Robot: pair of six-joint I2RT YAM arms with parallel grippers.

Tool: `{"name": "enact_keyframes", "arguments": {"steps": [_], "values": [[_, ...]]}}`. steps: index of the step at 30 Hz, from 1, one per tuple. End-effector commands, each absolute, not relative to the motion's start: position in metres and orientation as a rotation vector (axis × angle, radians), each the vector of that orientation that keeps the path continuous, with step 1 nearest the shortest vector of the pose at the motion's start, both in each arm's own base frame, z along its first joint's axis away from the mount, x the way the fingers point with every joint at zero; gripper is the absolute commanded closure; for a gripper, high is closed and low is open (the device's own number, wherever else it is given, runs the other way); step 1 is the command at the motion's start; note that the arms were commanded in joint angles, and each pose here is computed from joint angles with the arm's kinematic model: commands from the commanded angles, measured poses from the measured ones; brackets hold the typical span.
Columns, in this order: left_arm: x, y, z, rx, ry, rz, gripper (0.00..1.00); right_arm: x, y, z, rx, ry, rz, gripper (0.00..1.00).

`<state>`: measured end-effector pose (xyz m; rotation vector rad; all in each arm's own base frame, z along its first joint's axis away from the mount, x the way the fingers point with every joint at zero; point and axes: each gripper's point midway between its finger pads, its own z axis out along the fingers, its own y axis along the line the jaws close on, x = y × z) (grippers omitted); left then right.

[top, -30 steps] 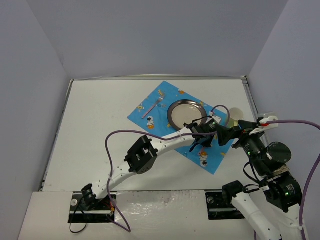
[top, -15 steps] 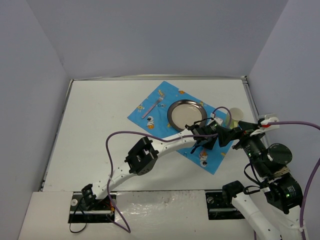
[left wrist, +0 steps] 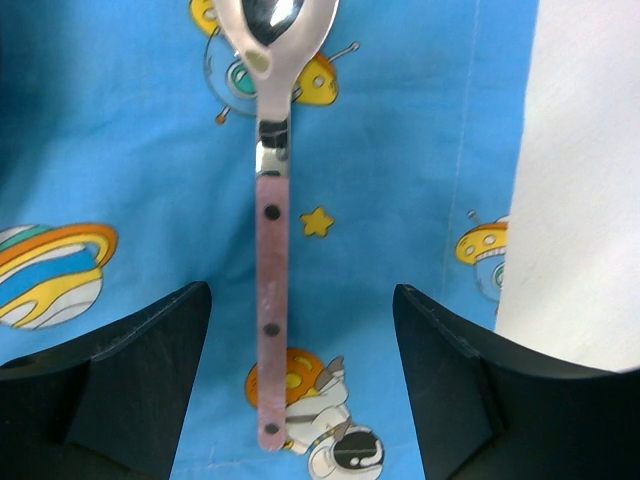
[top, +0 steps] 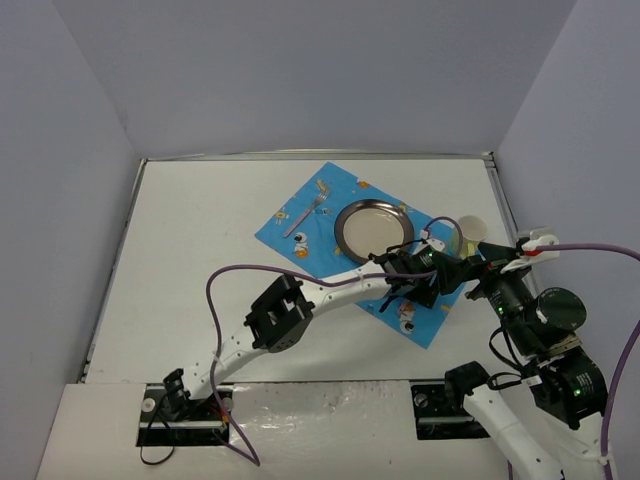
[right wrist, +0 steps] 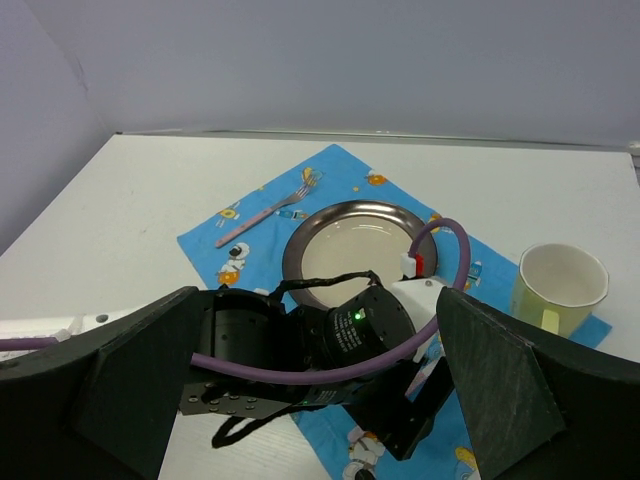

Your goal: Set the dinner table for one person

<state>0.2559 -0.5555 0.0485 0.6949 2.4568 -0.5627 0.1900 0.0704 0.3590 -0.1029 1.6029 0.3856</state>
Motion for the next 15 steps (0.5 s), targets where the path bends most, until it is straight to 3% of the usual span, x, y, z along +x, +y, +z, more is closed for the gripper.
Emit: {"name": "enact_keyframes", "arguments": {"steps": [1,9,15], "values": [[0.249,-0.566,0.157,0.639,2.288,-0.751,0.29,0.182,0.061,0.411,-0.104,1.455,0.350,0.00],[0.240,-0.538,0.217,0.602,2.177,-0.793,0.29,0.176,0.039,0.431,-0.057,1.433,0.250,0.00],[0.257,-0.451,0.261,0.489,2.102,-0.633,0.28,0.182,0.028,0.420,-0.021,1.472,0.179,0.00]]}}
